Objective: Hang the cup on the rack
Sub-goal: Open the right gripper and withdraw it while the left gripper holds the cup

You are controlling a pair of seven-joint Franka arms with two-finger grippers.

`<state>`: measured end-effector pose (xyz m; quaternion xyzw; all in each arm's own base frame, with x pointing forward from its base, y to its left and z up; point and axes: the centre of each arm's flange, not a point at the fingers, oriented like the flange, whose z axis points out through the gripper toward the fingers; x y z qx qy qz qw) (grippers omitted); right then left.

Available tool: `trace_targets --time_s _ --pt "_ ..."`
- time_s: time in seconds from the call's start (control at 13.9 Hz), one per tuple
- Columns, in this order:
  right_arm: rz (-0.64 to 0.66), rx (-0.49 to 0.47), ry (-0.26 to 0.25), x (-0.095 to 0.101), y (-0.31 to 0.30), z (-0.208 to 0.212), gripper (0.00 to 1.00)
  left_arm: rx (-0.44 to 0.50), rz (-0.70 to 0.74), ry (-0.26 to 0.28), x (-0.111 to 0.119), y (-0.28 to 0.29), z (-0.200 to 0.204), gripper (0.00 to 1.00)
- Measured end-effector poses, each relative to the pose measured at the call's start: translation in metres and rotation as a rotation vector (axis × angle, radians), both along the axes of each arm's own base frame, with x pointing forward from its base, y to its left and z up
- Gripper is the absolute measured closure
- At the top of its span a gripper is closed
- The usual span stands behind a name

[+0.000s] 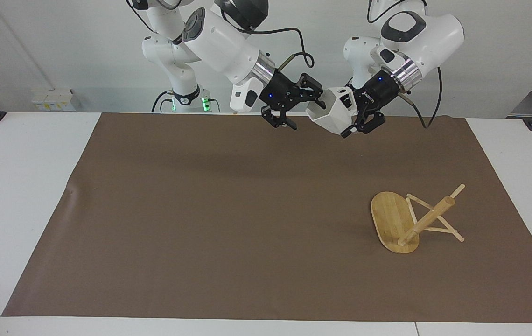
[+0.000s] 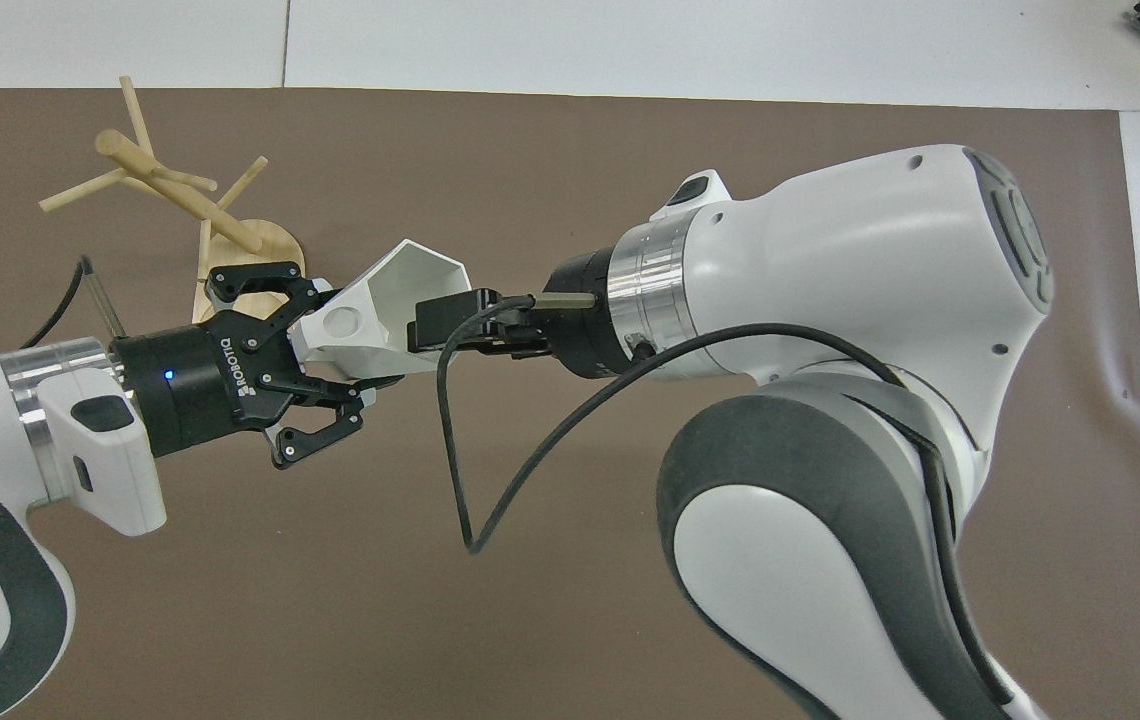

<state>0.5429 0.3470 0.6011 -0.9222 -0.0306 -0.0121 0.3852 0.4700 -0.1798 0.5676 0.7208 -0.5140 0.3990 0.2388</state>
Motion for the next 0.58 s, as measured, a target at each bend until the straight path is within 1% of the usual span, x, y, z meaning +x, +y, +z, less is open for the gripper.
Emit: trace_targets --time_s 0.22,0.29,0.43,0.58 --pt "-0.010 -0.022 0.024 0.007 -0.025 0.008 0.00 0.020 0.059 -0.020 0.001 0.004 -0.010 0.31" --pt "-0.012 -0.036 0.041 0.009 -0.039 0.011 0.00 0.024 0.083 -0.025 0.002 0.007 -0.013 0.31" --pt "-0.039 -0.038 0.078 0.013 -0.079 0.024 0.00 0.029 0.124 -0.017 0.003 0.012 -0.020 0.31" --pt "-0.070 -0.057 0.101 0.013 -0.125 0.042 0.00 0.044 0.210 -0.020 0.005 0.024 -0.033 0.31"
